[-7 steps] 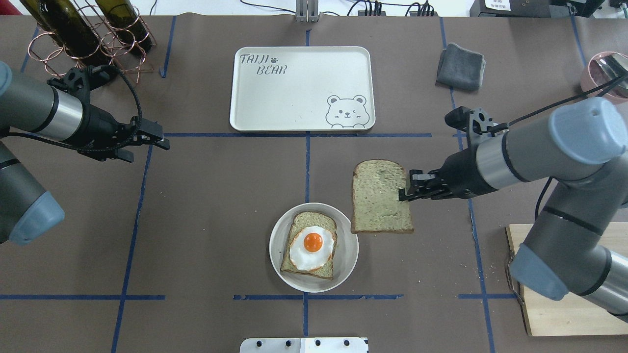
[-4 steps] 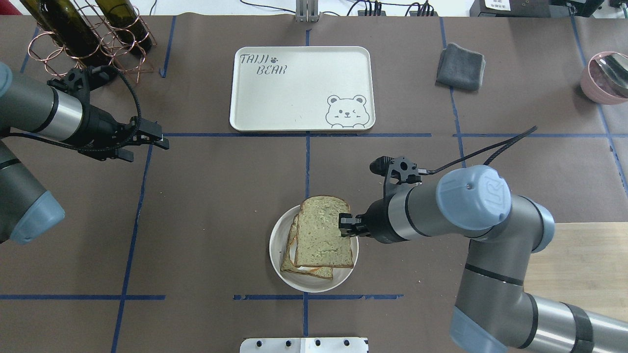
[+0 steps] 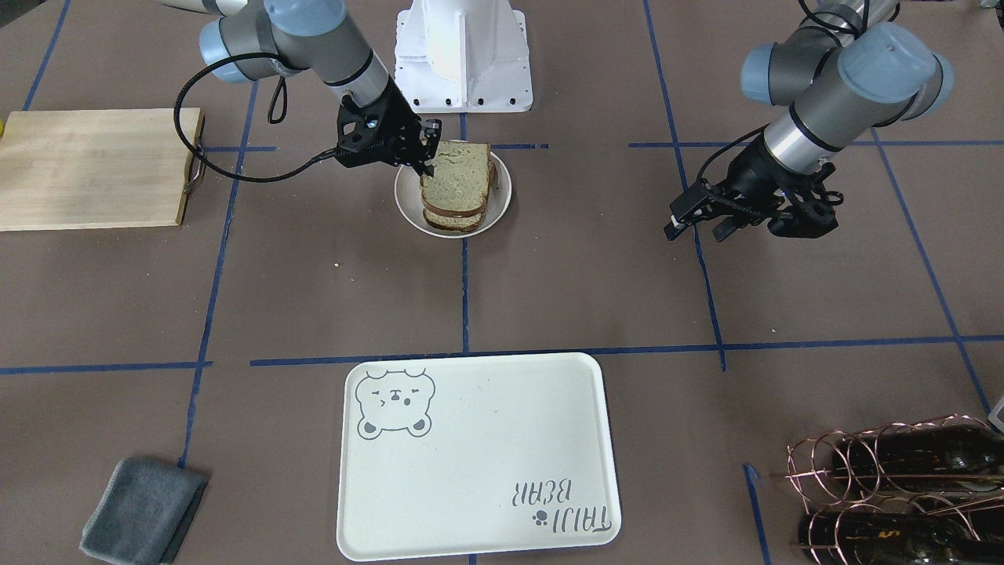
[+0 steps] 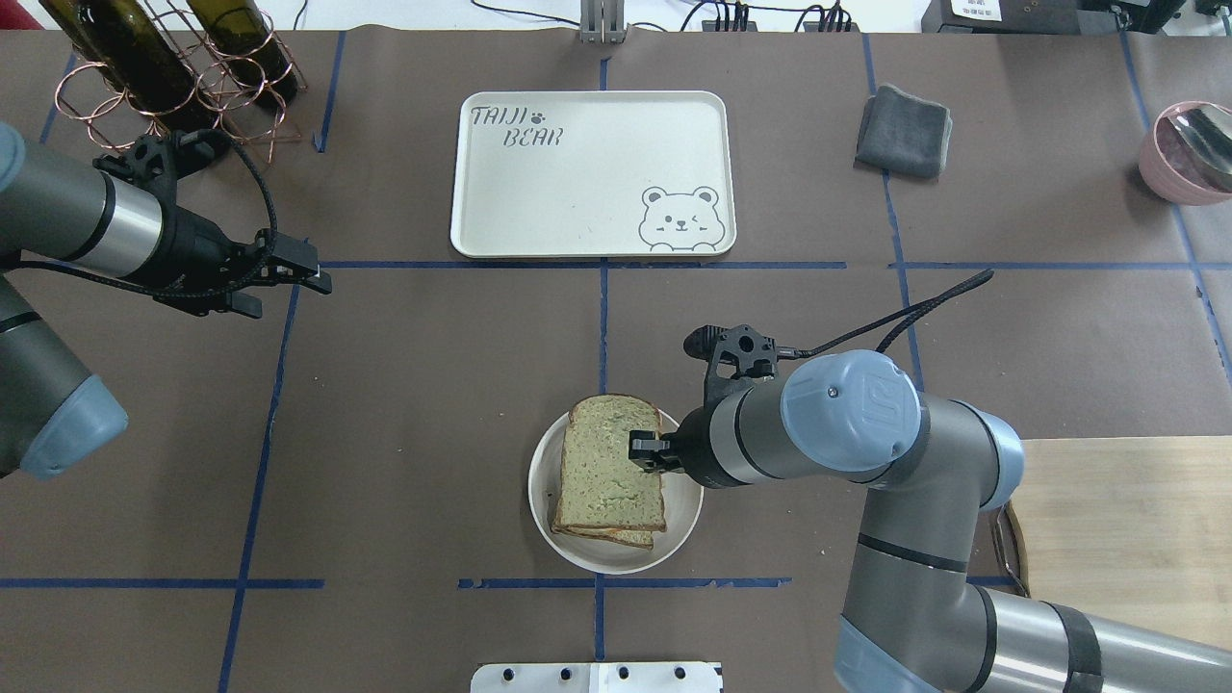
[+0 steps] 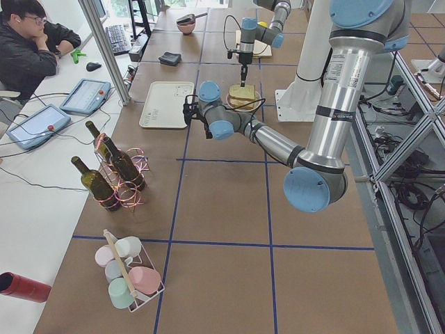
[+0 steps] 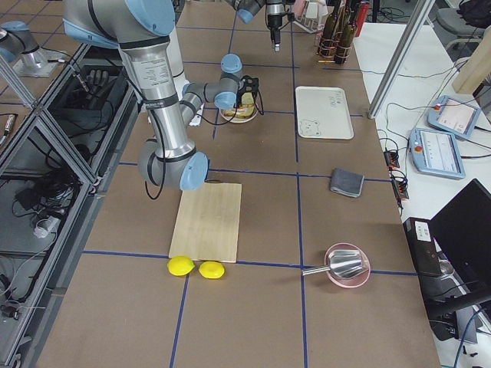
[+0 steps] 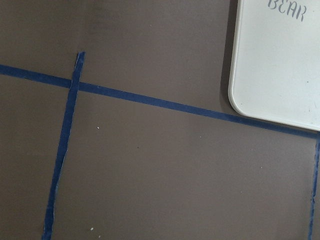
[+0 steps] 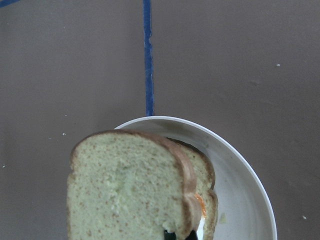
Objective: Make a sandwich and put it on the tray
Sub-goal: 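Lower the bread slice onto the egg and open the right gripper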
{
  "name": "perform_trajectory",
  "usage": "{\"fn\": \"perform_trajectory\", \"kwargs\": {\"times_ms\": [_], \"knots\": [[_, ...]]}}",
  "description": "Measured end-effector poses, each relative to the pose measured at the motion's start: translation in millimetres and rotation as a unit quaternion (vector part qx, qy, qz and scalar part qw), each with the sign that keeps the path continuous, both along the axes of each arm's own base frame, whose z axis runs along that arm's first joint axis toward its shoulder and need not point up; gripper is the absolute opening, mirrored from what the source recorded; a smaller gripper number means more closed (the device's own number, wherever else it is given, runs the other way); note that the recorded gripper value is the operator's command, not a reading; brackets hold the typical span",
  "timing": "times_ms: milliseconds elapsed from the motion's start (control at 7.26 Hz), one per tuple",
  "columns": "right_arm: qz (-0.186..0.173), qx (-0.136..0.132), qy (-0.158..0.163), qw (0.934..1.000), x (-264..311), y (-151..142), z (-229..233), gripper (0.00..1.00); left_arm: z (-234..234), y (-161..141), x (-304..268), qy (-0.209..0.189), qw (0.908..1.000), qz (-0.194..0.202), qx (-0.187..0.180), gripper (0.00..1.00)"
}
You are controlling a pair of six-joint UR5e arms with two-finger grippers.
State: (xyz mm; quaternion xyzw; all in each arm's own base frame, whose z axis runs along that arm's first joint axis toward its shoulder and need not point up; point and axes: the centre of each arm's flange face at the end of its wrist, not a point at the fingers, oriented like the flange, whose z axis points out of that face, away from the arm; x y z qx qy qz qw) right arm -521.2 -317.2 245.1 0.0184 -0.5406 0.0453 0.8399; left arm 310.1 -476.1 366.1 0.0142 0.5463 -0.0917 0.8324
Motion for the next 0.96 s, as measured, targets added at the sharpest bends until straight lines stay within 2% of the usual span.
{"fn": "perform_trajectory", "kwargs": {"times_ms": [138,275,413,689,964], "knots": [[0.000,-0.001,0.004,1.0000,-3,1,3,0.31,0,0,0,0.000,1.0000,0.000,0.000,1.00],[-0.001,-0.001,0.007,1.0000,-5,1,5,0.95,0,0,0,0.000,1.0000,0.000,0.000,1.00],[-0.001,-0.002,0.011,0.9999,-8,1,9,1.00,1,0,1,-0.001,1.0000,0.001,-0.001,1.00],[0.007,0.000,0.018,0.9998,-9,-1,13,1.00,0,-1,3,-0.001,1.0000,0.002,-0.001,1.00],[0.018,-0.004,0.039,0.9991,9,-9,1,1.00,-6,-2,10,0.003,1.0000,0.004,0.001,1.00]]}}
